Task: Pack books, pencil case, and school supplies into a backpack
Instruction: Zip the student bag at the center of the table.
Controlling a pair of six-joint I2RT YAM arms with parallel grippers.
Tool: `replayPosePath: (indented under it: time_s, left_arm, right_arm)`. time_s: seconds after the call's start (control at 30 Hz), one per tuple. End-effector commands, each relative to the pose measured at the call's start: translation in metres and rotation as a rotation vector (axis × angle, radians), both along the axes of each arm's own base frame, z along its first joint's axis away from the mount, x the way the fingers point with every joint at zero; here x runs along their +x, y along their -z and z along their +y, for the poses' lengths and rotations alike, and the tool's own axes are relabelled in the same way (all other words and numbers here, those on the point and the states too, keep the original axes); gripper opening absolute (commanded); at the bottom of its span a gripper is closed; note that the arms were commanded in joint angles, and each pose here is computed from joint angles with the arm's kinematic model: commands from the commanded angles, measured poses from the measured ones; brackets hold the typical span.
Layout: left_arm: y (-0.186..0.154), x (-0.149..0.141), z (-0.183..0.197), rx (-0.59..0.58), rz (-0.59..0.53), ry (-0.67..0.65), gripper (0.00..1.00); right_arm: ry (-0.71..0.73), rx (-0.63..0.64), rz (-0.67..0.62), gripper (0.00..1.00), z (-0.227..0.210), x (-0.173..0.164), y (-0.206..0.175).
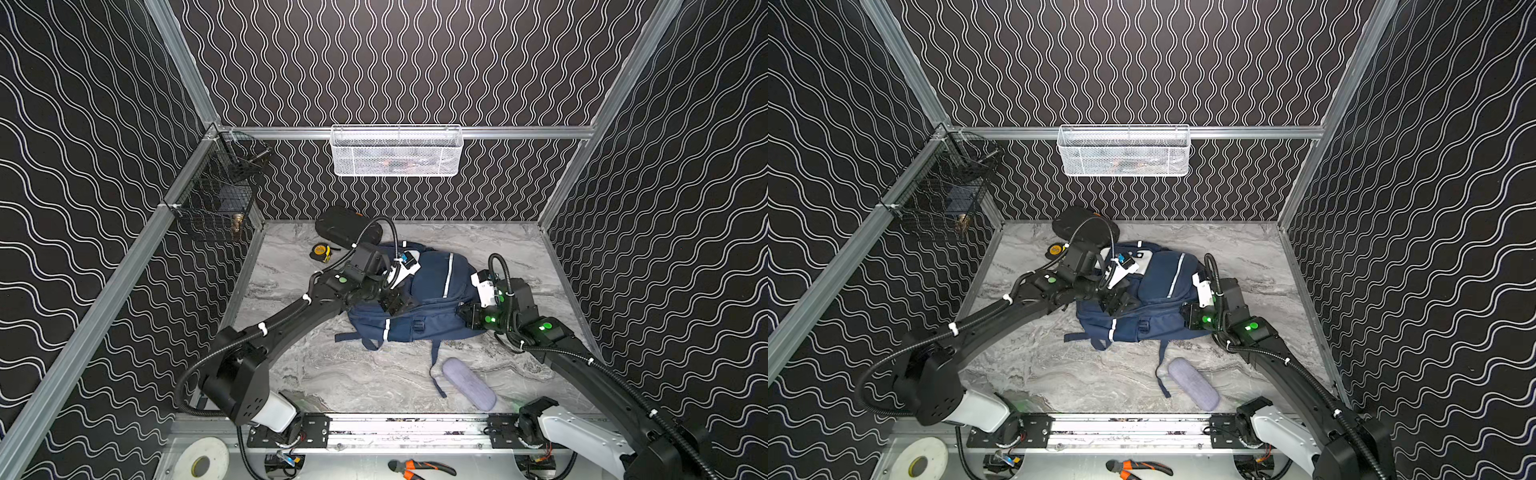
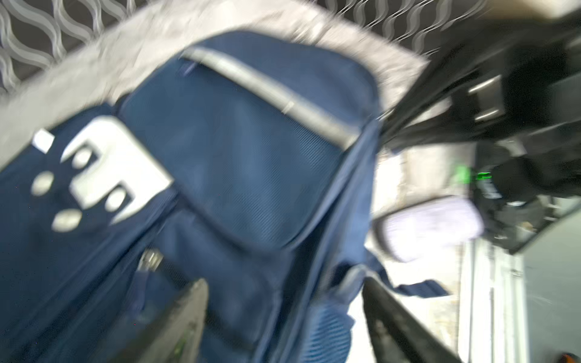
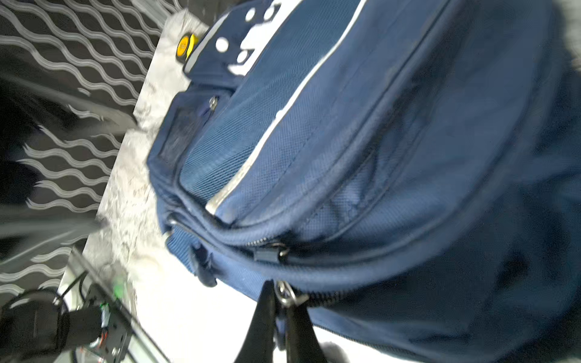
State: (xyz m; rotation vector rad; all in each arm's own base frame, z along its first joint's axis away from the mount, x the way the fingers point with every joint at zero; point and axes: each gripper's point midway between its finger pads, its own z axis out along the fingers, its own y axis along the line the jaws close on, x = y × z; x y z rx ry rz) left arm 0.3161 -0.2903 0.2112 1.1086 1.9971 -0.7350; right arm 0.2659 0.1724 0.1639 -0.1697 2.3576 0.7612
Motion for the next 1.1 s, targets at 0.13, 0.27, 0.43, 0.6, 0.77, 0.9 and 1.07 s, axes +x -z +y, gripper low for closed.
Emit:
replayPosePath:
  time_s: [0.13, 0.27, 0.43, 0.6, 0.77, 0.9, 1.07]
  left_arm:
    - [-0.005, -0.014, -0.051, 0.002, -0.046, 0.176, 0.69]
    - [0.02, -0.019, -0.069, 0.103, -0.022, 0.23, 0.55]
    - [0.036, -0.021, -0.075, 0.153, -0.021, 0.255, 0.41]
    - [0.043, -0.013, -0.069, 0.207, -0.055, 0.233, 0.0]
    - [0.044, -0.018, -0.057, 0.253, -0.103, 0.257, 0.0]
    - [0.043, -0.012, -0.038, 0.294, -0.16, 0.211, 0.0]
    - [0.039, 0.006, -0.003, 0.307, -0.164, 0.138, 0.0]
  right_arm:
    - [-0.143, 0.014, -0.076, 0.0, 0.021, -0.001, -0.016]
    - [-0.199, 0.035, -0.081, 0.0, 0.028, -0.006, -0.023]
    - [-0.213, 0.062, -0.084, 0.0, 0.03, -0.01, -0.029]
    - [-0.177, 0.057, -0.073, 0.0, 0.026, -0.01, -0.025]
    - [-0.072, 0.007, -0.047, 0.0, 0.011, -0.002, -0.02]
    - [0.07, -0.076, -0.012, 0.0, -0.015, 0.005, -0.013]
    - [0.182, -0.16, 0.083, 0.0, -0.046, 0.002, 0.006]
